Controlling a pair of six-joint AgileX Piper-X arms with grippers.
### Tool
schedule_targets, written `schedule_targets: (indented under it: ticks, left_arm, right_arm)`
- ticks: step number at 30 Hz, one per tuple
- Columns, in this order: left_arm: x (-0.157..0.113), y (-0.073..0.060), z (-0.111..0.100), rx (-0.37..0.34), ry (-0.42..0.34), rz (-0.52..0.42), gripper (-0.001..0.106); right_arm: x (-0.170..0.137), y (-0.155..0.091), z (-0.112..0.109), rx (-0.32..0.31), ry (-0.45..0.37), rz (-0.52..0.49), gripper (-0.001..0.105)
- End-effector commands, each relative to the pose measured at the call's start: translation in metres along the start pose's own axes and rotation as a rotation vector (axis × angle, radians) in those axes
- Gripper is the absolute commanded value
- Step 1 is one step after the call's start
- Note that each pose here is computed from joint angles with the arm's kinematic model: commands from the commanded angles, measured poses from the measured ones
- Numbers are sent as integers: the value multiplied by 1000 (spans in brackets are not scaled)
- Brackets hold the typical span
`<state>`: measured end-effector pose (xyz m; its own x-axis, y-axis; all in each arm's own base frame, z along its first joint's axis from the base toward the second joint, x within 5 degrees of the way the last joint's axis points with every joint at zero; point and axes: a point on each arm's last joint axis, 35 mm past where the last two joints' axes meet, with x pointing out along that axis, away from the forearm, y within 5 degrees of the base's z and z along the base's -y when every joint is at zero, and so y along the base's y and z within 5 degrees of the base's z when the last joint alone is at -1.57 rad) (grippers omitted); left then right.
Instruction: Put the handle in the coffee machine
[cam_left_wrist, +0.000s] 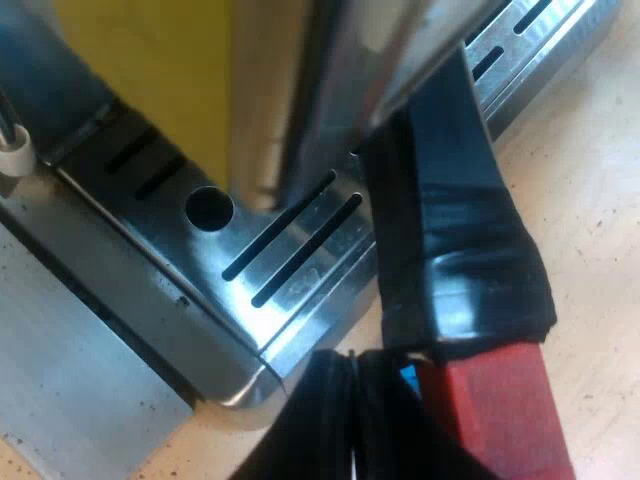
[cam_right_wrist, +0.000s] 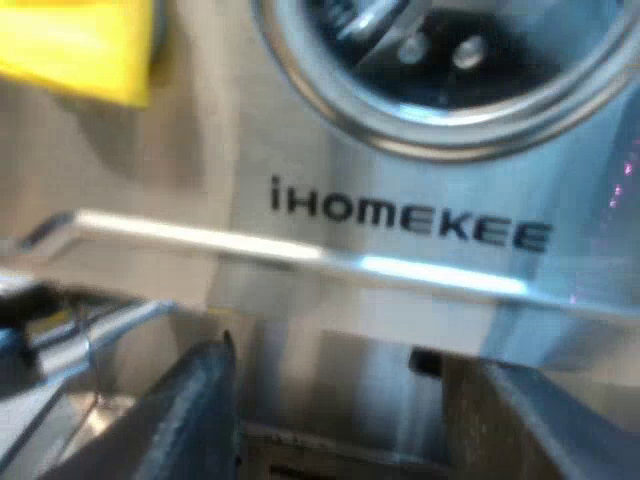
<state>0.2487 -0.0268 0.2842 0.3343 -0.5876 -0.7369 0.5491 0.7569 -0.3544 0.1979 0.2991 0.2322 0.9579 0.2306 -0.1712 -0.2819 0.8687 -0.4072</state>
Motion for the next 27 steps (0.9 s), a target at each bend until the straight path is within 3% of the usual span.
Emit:
schedule_targets:
  ticks: [1, 3, 7, 8, 17, 19, 24, 27]
  left_arm:
    - [3, -10, 2, 11, -3, -50, 1]
    - [6, -15, 3, 27, 7, -65, 1]
    - [11, -24, 4, 25, 23, -86, 1]
    - [13, -26, 5, 25, 23, -91, 1]
    - [24, -45, 9, 81, 45, -132, 0]
    - [27, -51, 9, 99, 51, -147, 0]
    - [40, -76, 12, 204, 74, -162, 0]
    - [46, -89, 15, 271, 64, -153, 0]
  right_arm:
    - [-11, -11, 11, 9, -5, 41, 52]
    - [-19, -16, 14, 10, 13, 127, 52]
    - [-27, -22, 17, 23, 32, 194, 52]
    - [-38, -32, 18, 36, 89, 275, 52]
    - [-72, -67, 29, 28, 145, 382, 52]
    - [-78, -74, 33, 39, 132, 396, 57]
    - [-93, -91, 41, 61, 102, 409, 80]
    - [-99, -97, 43, 67, 92, 419, 81]
